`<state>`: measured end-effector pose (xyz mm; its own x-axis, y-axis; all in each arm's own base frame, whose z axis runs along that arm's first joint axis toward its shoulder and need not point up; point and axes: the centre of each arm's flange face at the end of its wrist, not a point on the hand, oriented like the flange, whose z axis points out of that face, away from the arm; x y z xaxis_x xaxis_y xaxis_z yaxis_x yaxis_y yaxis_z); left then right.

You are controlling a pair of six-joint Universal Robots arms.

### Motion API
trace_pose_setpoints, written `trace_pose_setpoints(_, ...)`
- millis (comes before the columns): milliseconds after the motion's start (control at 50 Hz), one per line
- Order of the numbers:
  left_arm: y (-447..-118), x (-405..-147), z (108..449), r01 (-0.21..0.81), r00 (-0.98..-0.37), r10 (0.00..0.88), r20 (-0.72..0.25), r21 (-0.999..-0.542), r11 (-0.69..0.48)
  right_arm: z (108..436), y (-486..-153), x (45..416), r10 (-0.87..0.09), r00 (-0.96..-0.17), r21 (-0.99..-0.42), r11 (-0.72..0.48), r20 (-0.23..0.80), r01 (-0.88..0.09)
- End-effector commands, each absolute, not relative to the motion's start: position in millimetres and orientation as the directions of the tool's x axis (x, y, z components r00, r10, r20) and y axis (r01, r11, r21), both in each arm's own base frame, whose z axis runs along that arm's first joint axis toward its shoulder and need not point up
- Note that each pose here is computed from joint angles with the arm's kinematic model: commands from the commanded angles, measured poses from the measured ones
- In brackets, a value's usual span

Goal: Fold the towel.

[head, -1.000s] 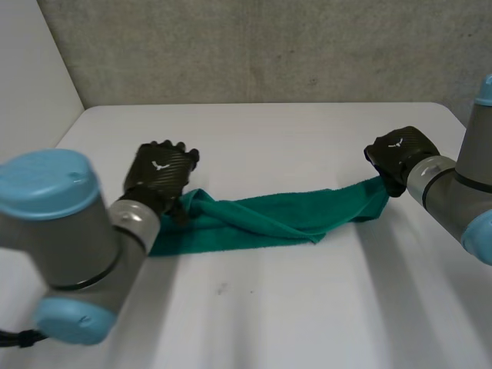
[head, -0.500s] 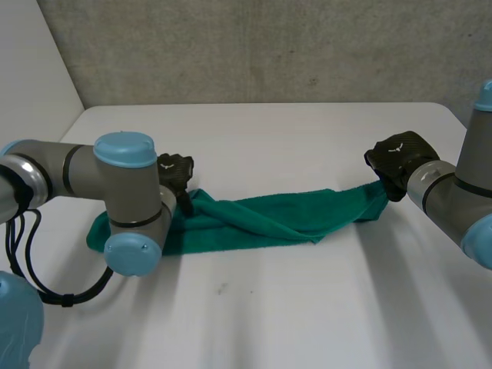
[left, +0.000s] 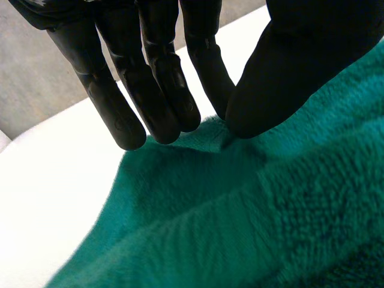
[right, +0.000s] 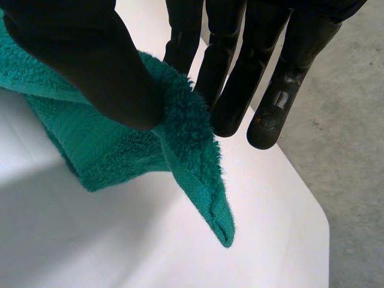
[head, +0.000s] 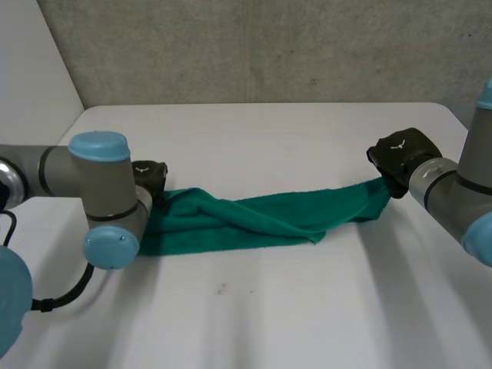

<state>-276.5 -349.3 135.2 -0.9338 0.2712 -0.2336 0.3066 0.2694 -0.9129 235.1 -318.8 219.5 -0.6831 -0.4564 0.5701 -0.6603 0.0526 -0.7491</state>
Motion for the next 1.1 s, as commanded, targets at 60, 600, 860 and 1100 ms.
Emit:
trace_pose_setpoints(60, -328.7, -247.5, 243.3, 0.226, -0.961, 0.187, -0.205, -0.969, 0.095, 269.4, -318.3, 232.1, -0.376, -0.683, -0.75, -0.051, 0.626, -0.659)
trace_pose_setpoints(600, -287.9, -237.5, 251.6, 0.28, -0.888, 0.353, -0.295, -0.955, -0.096, 340.7, -270.6, 218.0, -0.309, -0.645, -0.71, -0.193, 0.699, -0.677)
trace_pose_setpoints(860, -340.7, -318.1, 189.9, 0.272, -0.806, 0.514, -0.292, -0.955, -0.117, 387.8, -214.2, 250.4, -0.35, -0.653, -0.735, -0.43, 0.671, -0.525)
trace_pose_setpoints(1100, -312.7, -357.5, 139.6, 0.243, -0.502, 0.851, -0.153, -0.97, -0.032, 449.2, -171.0, 248.7, -0.24, -0.7, -0.65, -0.644, 0.672, -0.403)
